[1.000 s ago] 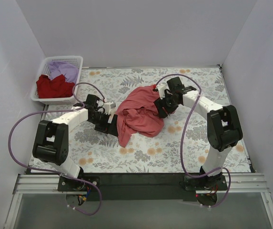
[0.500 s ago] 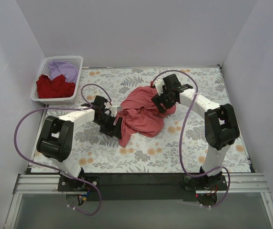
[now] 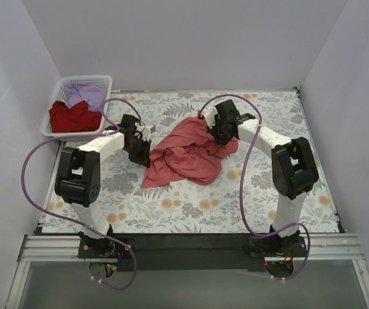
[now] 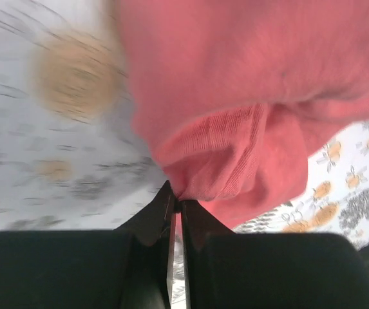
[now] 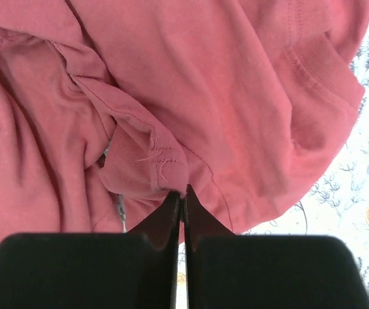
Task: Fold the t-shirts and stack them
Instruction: Flatten the tshirt out
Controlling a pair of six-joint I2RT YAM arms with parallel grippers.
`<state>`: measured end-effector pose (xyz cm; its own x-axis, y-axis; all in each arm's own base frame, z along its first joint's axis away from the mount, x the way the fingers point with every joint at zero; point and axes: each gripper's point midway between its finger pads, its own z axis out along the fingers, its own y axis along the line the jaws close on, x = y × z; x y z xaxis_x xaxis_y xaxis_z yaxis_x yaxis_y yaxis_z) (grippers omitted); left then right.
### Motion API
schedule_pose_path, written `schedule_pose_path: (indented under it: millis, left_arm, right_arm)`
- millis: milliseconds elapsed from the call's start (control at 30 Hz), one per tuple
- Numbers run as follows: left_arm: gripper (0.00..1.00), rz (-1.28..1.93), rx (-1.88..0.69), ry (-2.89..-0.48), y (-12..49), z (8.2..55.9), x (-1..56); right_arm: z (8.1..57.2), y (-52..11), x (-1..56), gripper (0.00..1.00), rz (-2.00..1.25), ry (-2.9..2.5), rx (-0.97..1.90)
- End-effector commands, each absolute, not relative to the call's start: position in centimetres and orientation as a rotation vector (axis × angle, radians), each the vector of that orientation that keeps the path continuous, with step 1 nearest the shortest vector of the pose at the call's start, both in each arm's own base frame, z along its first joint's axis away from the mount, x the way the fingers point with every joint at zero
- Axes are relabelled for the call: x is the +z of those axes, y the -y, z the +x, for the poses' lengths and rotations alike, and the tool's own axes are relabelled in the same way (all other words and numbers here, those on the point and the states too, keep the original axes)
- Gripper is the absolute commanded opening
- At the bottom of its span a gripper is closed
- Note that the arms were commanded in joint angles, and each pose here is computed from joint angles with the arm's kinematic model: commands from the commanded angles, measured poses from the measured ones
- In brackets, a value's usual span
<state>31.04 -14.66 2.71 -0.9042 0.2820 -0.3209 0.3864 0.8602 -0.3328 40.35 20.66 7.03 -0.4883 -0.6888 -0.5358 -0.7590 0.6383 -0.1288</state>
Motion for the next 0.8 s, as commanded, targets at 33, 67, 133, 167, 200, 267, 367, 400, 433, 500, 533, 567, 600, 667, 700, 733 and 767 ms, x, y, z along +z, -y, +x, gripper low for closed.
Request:
schedule_pose_path:
  millis: [33,67,133,167,200,267,367,400,433,500,533,567,600,667,700,733,767]
  left_arm:
    - [0.0,0.54,-0.446,-2.609,11.8,36.8,7.9]
    - [0.0,0.569,-0.442,-2.594,11.8,37.2,8.5]
    - [0.0,0.643,-0.435,-2.546,11.9,38.1,10.8]
    - [0.0,0.69,-0.416,-2.521,11.8,38.4,11.3]
    - [0.0,0.708,-0.401,-2.483,11.8,39.1,12.6]
    - [0.0,0.756,-0.362,-2.47,11.4,39.4,13.2]
    - [0.0,0.78,-0.323,-2.469,10.9,39.7,14.0]
    - [0.0,0.794,-0.315,-2.466,10.8,39.7,14.0]
    - [0.0,0.798,-0.313,-2.46,10.8,39.8,14.2]
    - [0.0,0.815,-0.33,-2.45,11.0,39.6,14.5]
    - [0.0,0.821,-0.341,-2.445,11.1,39.4,14.7]
    - [0.0,0.829,-0.351,-2.441,11.2,39.3,14.9]
    - [0.0,0.843,-0.372,-2.444,11.4,38.9,14.8]
    - [0.0,0.856,-0.379,-2.432,11.5,38.5,15.3]
    - [0.0,0.863,-0.385,-2.429,11.5,38.3,15.4]
    - [0.0,0.859,-0.374,-2.417,11.4,38.4,15.6]
    - [0.0,0.852,-0.365,-2.4,11.4,38.4,16.2]
  right_arm:
    - [42.3,-19.4,14.0,0.01,-1.042,-2.141,0.134]
    - [42.4,-19.0,15.1,0.01,-1.023,-2.117,0.127]
    - [42.8,-17.4,18.5,0.01,-0.984,-2.052,0.089]
    - [42.8,-16.8,19.8,0.01,-0.972,-2.026,0.066]
    - [43.0,-16.3,21.1,0.01,-0.964,-1.996,0.043]
    - [42.8,-14.7,24.3,0.01,-0.948,-1.922,-0.011]
    - [42.2,-12.9,27.2,0.01,-0.956,-1.849,-0.094]
    - [42.0,-11.9,28.4,0.01,-0.941,-1.829,-0.147]
    - [41.8,-11.5,28.4,0.01,-0.955,-1.824,-0.171]
    - [41.4,-10.6,28.7,0.01,-0.98,-1.81,-0.236]
    - [41.1,-10.3,29.2,0.01,-0.983,-1.796,-0.254]
    - [40.8,-9.8,28.7,0.01,-0.99,-1.807,-0.278]
    - [40.5,-9.5,29.1,0.01,-1.002,-1.793,-0.301]
    - [40.1,-9.0,29.0,0.01,-1.002,-1.797,-0.32]
    - [39.8,-8.8,28.7,0.01,-1.011,-1.803,-0.324]
    - [39.5,-8.7,29.0,0.01,-1.01,-1.795,-0.329]
    - [39.4,-8.5,29.1,0.01,-1.004,-1.795,-0.337]
